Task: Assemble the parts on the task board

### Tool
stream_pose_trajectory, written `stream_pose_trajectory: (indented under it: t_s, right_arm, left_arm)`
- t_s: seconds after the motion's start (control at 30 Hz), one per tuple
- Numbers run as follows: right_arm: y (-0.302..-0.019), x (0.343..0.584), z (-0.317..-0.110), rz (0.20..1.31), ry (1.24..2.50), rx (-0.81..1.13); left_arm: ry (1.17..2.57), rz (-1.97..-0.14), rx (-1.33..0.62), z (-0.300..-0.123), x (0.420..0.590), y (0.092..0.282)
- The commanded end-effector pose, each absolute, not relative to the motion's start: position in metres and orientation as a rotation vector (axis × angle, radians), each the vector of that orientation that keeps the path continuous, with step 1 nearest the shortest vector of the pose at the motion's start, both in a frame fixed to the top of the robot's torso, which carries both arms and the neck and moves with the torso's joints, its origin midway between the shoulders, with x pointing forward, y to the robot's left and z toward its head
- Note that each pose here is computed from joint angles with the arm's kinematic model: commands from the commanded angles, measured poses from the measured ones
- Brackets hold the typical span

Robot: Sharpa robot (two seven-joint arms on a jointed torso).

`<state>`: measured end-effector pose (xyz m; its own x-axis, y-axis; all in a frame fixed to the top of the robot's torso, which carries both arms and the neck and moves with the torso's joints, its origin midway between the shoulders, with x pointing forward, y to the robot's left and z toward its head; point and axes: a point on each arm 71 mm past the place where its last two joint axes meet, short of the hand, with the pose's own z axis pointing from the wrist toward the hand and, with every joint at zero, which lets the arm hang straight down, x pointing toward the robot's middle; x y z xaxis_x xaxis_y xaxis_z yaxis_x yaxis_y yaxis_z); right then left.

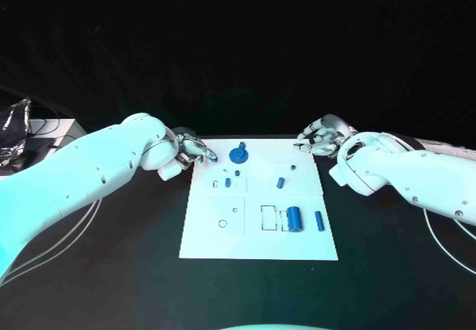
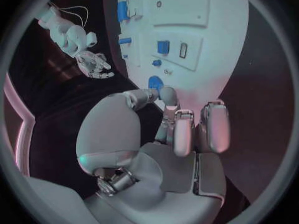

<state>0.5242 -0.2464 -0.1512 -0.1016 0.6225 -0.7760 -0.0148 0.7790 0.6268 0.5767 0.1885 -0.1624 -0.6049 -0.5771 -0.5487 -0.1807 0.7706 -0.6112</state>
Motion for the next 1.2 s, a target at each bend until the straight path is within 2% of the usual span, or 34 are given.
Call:
stream_pose_trajectory:
  t_s: [0.03,0.47,1.2]
  right_arm:
    - [-0.245,0.524,-0.151,0.58,1.604,0.48]
    - [-0.246,0.522,-0.153,0.582,1.606,0.48]
    - [-0.246,0.521,-0.153,0.585,1.605,0.479]
  left_arm:
    - [2.159,-0.624,-0.516,-0.16,0.572,0.186]
    - [2.074,-0.536,-0.373,-0.167,0.552,0.18]
    - [2.187,-0.465,-0.233,-0.196,0.533,0.164]
